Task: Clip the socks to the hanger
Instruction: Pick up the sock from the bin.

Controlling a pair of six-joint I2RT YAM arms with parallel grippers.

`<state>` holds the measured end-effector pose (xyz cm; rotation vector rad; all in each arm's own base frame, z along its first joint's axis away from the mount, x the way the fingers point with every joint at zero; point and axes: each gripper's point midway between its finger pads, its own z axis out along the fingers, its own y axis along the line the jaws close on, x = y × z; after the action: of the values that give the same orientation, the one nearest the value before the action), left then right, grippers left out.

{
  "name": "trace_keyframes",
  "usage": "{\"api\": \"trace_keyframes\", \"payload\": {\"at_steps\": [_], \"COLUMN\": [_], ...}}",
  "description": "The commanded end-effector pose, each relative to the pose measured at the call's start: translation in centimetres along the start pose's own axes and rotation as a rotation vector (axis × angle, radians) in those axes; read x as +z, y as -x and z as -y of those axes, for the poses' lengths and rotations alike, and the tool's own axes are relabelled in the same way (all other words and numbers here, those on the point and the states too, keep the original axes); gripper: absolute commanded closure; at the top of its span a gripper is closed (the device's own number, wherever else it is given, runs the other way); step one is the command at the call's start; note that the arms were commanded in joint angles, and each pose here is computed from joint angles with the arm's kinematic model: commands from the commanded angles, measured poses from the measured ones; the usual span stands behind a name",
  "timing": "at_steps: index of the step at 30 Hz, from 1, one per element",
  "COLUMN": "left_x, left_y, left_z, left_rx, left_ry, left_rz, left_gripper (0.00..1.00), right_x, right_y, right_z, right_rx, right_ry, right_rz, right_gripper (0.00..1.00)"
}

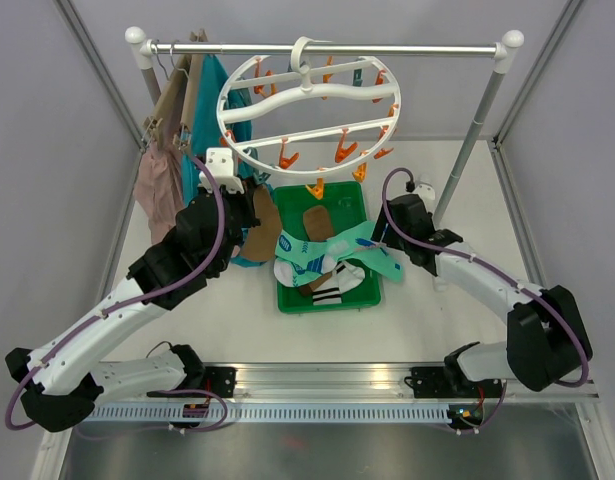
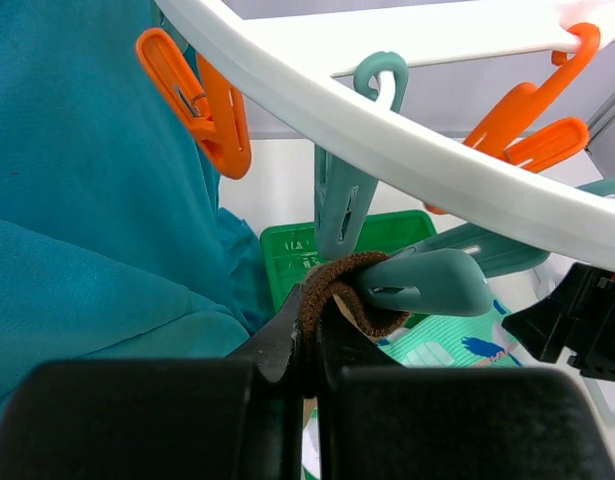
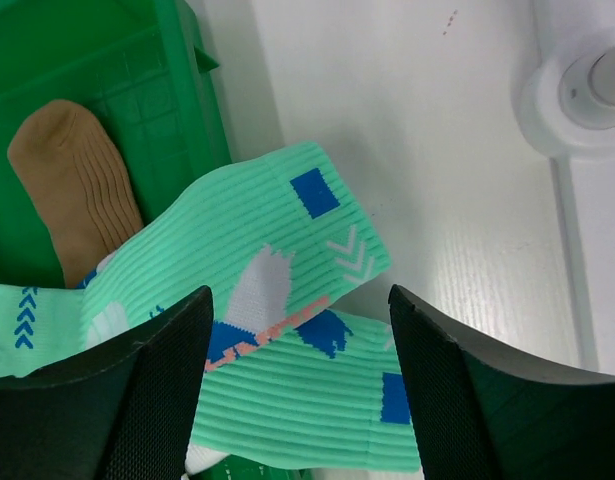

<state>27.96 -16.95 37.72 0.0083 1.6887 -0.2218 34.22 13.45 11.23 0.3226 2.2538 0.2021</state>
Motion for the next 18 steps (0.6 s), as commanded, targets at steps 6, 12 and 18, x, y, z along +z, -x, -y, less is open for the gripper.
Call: {"api": "trace_keyframes", "payload": {"at_steps": [6,12,18], "left_x": [-0.6,-0.8,-0.8], "left_y": [2.3,2.5,2.6], "left_z": [0.0,0.1,0.3], "left_rx": [-0.003,-0.008,-0.010], "left_ry": [-0.014,-0.029,-0.036], "left_rz": [0.043,0.047,0.048], "left_gripper": [0.98,0.98,0.98], "right_x": [2.3,3.4,4.0], "right_y": [-1.6,-2.2,-1.6], "right_z": [-0.4,-0.1,-0.7], "right_rx": [0.159,0.196,0.202], "right_ry": [0.065,0.083,0.097], "right_rz": [-0.058,-0.077,-0.072], "right_gripper": [0.22,0.23,0.32]}}
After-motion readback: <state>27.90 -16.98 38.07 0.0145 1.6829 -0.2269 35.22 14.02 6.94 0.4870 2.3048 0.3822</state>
